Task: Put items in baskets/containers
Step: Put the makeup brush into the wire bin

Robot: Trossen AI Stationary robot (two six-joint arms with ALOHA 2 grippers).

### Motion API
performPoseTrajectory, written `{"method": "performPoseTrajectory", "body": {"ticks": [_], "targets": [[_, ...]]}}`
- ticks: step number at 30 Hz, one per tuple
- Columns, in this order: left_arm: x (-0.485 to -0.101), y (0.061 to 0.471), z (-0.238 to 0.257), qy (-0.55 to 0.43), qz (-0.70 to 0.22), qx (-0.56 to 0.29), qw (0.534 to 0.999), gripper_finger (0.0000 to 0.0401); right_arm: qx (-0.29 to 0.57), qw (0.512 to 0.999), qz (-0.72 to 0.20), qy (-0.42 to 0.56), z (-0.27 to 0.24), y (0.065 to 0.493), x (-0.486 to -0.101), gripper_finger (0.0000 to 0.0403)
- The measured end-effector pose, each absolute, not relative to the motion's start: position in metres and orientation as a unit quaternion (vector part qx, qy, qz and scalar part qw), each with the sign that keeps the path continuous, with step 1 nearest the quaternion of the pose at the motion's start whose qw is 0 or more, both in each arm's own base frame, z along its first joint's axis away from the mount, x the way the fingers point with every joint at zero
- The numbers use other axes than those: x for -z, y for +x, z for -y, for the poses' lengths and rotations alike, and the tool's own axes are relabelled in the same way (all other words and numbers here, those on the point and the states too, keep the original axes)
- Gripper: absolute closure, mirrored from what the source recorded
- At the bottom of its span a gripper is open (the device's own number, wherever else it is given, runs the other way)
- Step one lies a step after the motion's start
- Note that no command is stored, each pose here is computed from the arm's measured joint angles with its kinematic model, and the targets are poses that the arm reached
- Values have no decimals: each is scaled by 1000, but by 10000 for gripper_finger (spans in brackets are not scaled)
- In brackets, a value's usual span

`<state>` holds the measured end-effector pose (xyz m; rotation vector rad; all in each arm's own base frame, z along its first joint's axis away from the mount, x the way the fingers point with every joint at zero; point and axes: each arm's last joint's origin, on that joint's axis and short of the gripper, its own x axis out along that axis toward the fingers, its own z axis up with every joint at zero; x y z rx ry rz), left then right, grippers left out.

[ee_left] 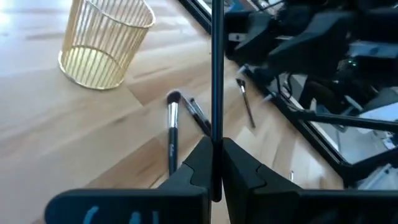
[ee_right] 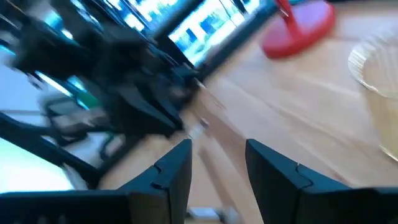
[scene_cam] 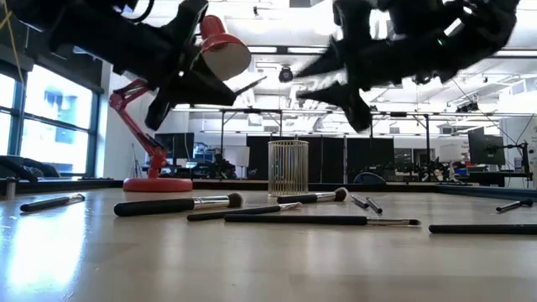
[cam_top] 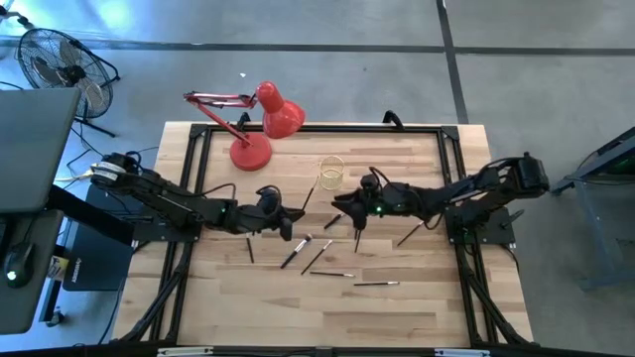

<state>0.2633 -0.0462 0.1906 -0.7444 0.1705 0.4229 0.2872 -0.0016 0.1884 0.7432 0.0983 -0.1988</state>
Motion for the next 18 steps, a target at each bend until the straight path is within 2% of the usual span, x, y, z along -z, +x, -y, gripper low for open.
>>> {"method": "performPoseTrajectory", "body": {"ticks": [8, 18], "targets": [[-215, 276, 49, -374, -48, -191, 906, 389, 77, 945, -1, 319, 2, 310, -229, 258], [-232, 283, 51, -365, -29, -179, 913, 388, 94, 944, 8, 317, 3, 318, -244, 258]]}}
